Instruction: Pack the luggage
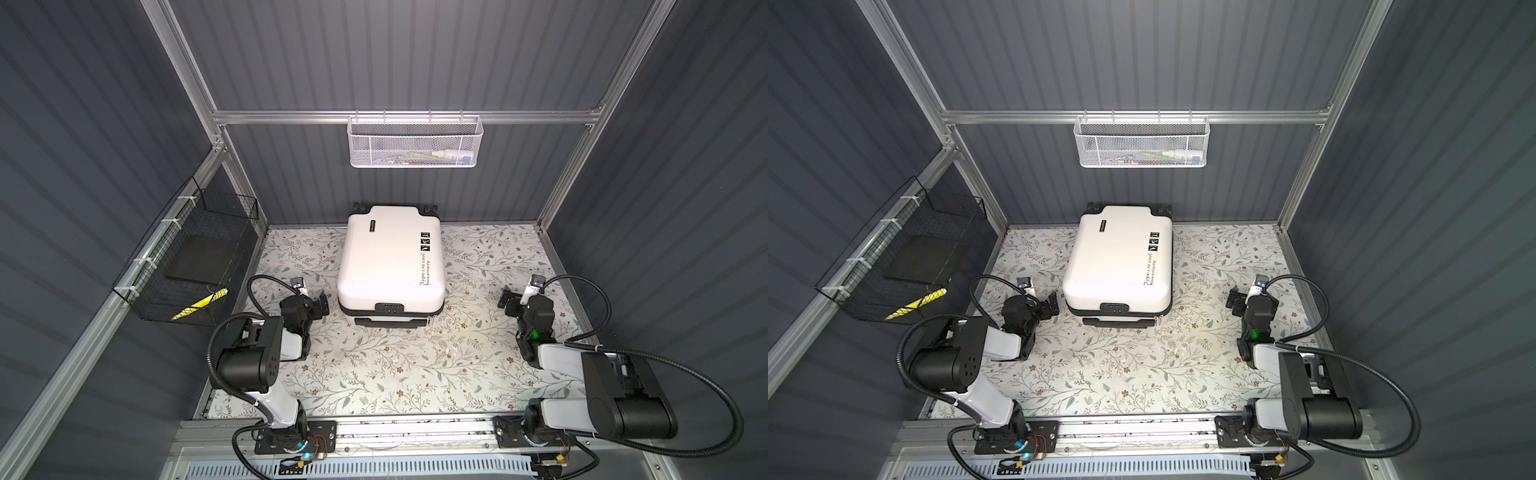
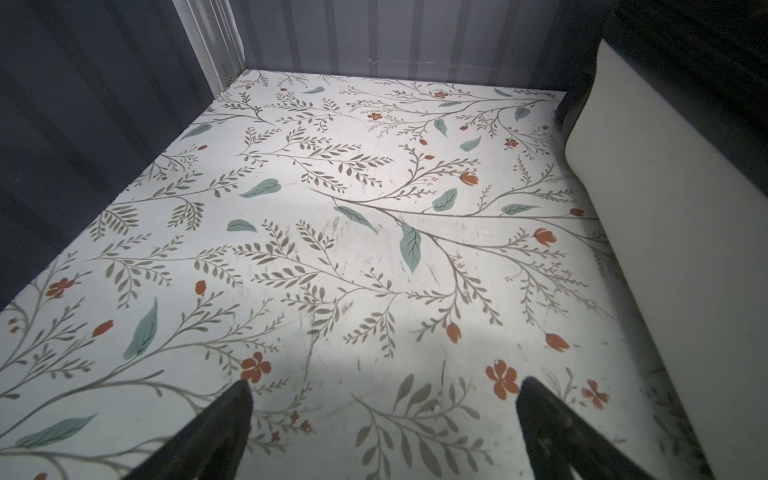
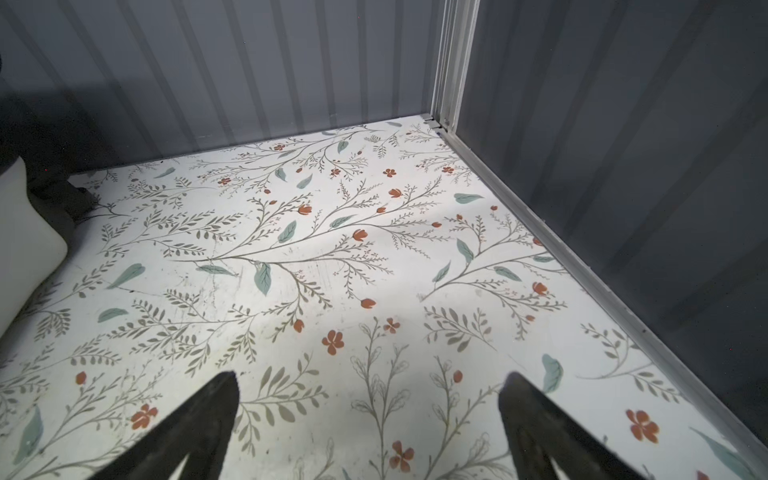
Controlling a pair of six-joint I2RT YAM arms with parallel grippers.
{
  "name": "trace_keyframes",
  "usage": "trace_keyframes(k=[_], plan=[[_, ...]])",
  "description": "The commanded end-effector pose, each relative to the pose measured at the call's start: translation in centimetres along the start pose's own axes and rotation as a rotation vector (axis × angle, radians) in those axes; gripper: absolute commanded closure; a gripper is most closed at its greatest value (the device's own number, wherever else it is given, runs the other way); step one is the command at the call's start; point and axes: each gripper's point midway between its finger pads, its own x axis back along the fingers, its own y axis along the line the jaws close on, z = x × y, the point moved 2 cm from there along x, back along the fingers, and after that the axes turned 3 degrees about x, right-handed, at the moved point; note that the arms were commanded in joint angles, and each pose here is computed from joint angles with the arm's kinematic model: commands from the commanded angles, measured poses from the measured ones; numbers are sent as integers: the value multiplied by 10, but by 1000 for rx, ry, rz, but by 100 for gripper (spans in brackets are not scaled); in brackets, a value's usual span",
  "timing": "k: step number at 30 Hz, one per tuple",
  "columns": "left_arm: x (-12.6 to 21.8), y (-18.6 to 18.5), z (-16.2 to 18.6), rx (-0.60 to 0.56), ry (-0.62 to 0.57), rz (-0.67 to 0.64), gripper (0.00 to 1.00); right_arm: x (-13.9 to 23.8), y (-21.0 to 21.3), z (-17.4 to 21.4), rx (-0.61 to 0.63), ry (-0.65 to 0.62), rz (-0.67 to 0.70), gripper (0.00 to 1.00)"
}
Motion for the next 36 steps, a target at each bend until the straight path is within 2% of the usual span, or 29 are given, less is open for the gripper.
trace_keyframes(k=[1,3,6,15,17,36], plan=[[-3,-5,-12,-21,-52,34,0,1,-3,-28,-30,-157,7,1],[-6,-12,-11,-42,-27,69,0,-3,0,-27,-19,-155,-6,1],[-13,-18,-10,-61,7,97,0,-17,8,-26,3,-65,-35,1],[-19,-20,-8,-79,42,84,0,-18,6,-26,-10,-68,-49,1],[-18,-18,-9,-79,35,45,0,-17,5,-27,-11,-71,-49,1],[-17,-18,-9,-79,32,46,0,-16,5,-27,-10,-76,-48,1]])
